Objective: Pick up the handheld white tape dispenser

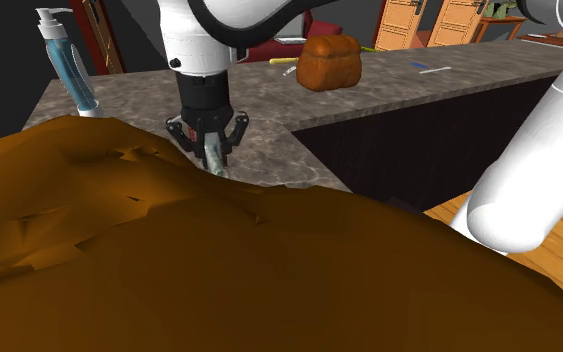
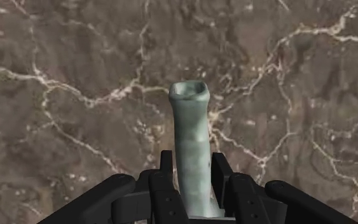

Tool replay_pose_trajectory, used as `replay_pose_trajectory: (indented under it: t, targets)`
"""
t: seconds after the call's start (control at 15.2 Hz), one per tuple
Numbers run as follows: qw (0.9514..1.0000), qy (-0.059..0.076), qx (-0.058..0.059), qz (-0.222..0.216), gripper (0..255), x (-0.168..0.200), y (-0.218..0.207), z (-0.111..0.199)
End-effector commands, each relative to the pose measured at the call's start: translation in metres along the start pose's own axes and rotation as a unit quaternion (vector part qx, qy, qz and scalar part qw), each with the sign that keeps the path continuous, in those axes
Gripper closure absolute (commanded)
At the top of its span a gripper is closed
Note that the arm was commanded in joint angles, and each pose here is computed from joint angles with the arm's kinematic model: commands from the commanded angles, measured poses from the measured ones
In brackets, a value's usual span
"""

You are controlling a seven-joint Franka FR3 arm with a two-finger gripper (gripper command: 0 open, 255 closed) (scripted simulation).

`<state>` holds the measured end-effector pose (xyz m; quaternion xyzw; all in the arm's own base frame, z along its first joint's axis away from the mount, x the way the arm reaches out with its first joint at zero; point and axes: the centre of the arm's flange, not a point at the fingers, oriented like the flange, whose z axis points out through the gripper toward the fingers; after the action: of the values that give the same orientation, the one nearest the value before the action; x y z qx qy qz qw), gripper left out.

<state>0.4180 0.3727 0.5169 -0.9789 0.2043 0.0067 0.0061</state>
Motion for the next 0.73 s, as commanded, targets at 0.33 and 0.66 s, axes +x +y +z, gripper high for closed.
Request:
replay_pose_trajectory:
  t: [0.33,0.66]
  targets:
    - [1.0000,0.000,0.000,0.000,255,0.000,-0.001,-0.037]
    - [1.0000,0.000,0.000,0.000,255,0.000,-0.001,-0.064]
